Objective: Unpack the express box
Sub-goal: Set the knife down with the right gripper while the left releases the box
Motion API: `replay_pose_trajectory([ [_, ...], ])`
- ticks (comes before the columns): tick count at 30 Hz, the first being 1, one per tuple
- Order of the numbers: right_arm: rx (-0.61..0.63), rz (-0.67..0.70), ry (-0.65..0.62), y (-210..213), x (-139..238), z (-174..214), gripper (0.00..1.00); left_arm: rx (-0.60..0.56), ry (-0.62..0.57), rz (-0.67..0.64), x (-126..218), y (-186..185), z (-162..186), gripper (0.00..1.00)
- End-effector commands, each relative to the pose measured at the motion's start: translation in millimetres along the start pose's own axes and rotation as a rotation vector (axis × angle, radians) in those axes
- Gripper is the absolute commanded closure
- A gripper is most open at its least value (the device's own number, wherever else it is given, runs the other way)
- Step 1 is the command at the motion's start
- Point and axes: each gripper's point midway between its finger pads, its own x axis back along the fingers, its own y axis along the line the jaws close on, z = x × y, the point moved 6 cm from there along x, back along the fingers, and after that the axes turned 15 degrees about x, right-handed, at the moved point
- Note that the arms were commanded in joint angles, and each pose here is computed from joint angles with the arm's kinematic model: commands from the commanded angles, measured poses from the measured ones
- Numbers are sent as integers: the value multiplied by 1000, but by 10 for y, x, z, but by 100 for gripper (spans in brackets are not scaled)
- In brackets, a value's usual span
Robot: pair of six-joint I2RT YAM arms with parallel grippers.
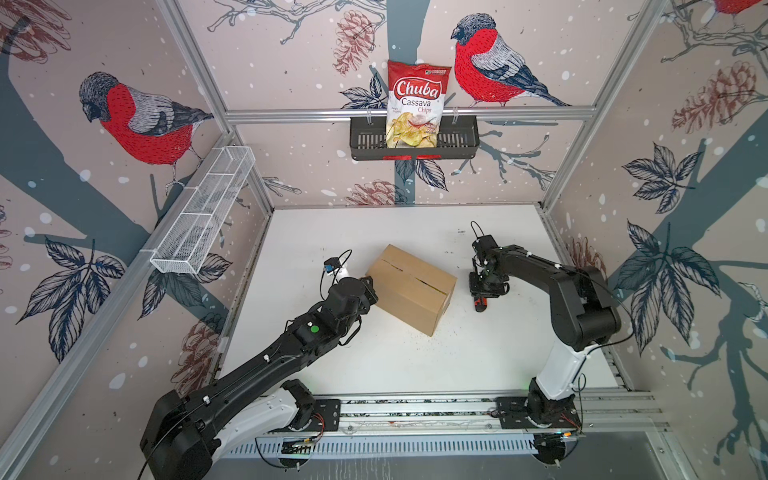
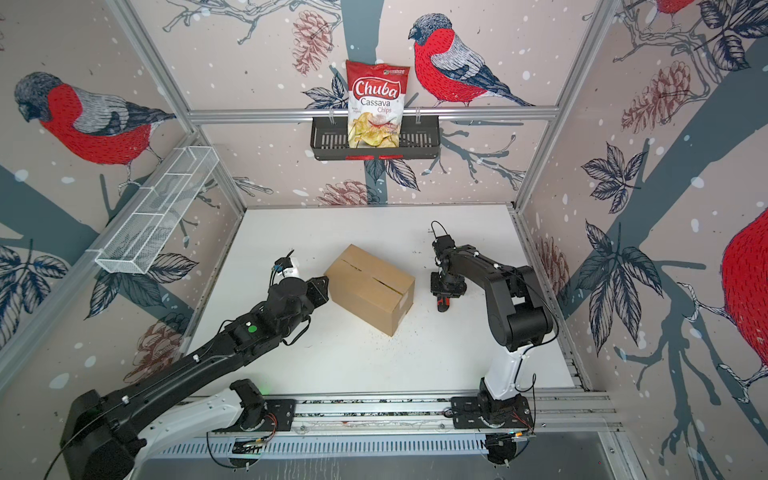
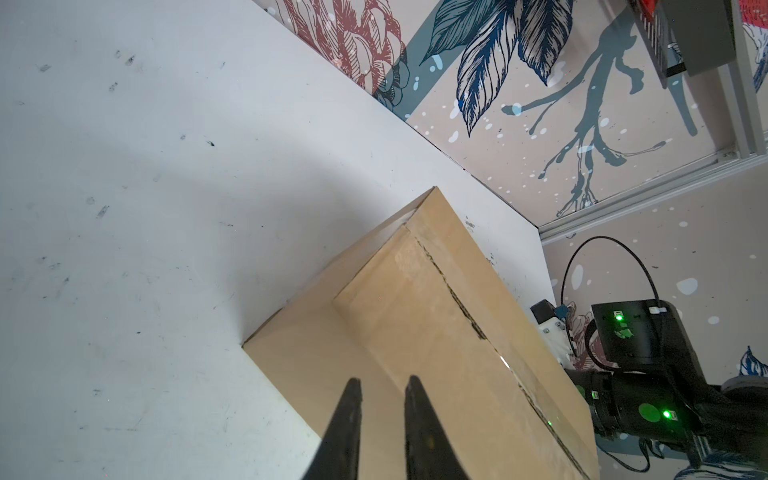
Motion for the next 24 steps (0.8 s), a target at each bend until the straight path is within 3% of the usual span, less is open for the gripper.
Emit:
replay_pose_trajectory([
  [1, 24, -10, -1, -23, -60, -58, 65, -18, 28, 1, -30, -24, 3, 79],
  [9, 14, -9, -9, -102, -44, -87, 43, -28, 68, -17, -86, -31, 37, 79],
  [15, 14, -6, -73, -110, 281, -169, 39, -24, 127, -29, -76, -8, 101, 83],
  [20, 26, -68, -239, -49, 740, -424, 45, 2, 136, -75, -79, 177, 164, 86],
  [24, 64, -187, -355, 80, 911, -700, 65, 23, 139, -111, -139, 332, 238, 89],
])
